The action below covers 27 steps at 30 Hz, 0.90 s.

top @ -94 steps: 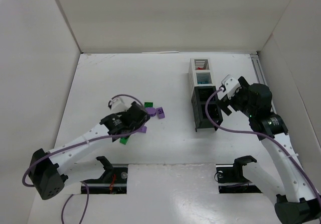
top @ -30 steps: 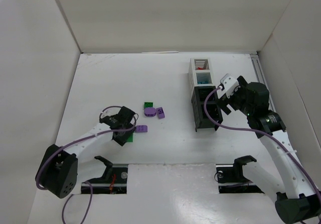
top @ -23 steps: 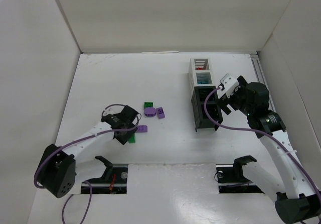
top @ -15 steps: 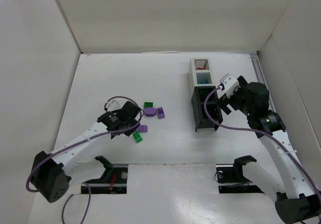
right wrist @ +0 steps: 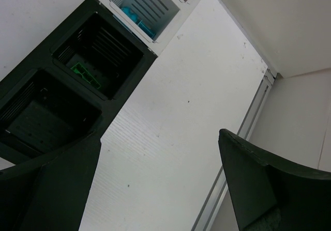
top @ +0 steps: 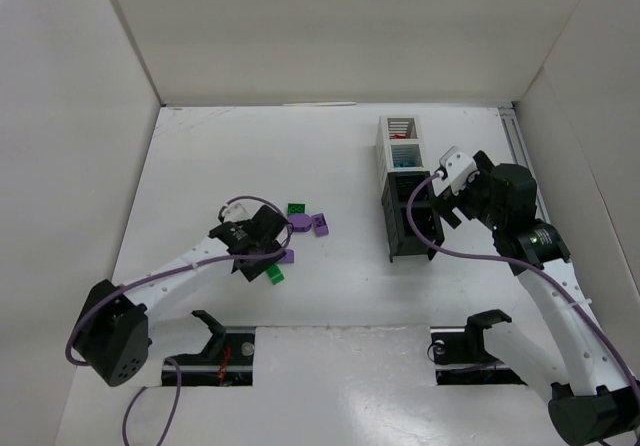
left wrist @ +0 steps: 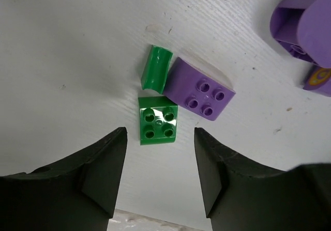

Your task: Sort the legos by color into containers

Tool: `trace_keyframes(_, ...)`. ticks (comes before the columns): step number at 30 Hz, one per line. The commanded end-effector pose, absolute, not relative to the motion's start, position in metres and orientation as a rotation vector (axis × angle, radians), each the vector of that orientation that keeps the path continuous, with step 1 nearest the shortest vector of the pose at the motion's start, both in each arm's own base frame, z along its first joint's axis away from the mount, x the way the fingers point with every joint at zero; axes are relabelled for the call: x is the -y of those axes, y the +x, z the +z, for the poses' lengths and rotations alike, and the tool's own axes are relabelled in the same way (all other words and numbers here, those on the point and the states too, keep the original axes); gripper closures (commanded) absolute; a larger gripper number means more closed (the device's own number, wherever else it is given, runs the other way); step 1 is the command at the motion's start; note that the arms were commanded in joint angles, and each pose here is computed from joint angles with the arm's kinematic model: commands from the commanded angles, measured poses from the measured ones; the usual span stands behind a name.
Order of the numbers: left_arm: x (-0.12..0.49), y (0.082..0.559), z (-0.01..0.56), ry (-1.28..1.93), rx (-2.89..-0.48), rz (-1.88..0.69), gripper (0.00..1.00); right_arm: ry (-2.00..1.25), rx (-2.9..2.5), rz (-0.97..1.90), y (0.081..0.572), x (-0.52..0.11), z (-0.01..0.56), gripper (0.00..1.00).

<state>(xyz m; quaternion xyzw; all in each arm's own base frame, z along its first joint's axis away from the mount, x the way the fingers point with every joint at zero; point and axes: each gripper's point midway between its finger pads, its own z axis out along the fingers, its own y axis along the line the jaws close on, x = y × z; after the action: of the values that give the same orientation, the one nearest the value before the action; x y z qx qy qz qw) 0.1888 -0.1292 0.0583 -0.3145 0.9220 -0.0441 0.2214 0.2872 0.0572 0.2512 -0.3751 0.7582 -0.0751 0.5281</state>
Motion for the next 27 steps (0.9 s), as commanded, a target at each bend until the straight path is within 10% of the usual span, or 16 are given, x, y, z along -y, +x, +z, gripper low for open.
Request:
trace_keyframes(1,0.135,0.189,0.048,-0.782,-2.588,-0.110,0.49,-0.867,-1.792,-0.191,0.289,-0.057,0.260,0.00)
trace_keyframes(14,0.133,0.178,0.024,-0.782,-2.653,0.025,0.56,-0.861,-1.816,-0.192,0.290,-0.056,0.253,0.00)
trace_keyframes(27,0.163,0.193,0.063,-0.688,-2.600,-0.055,0.84,-0.796,-1.826,-0.242,0.288,-0.045,0.259,0.00)
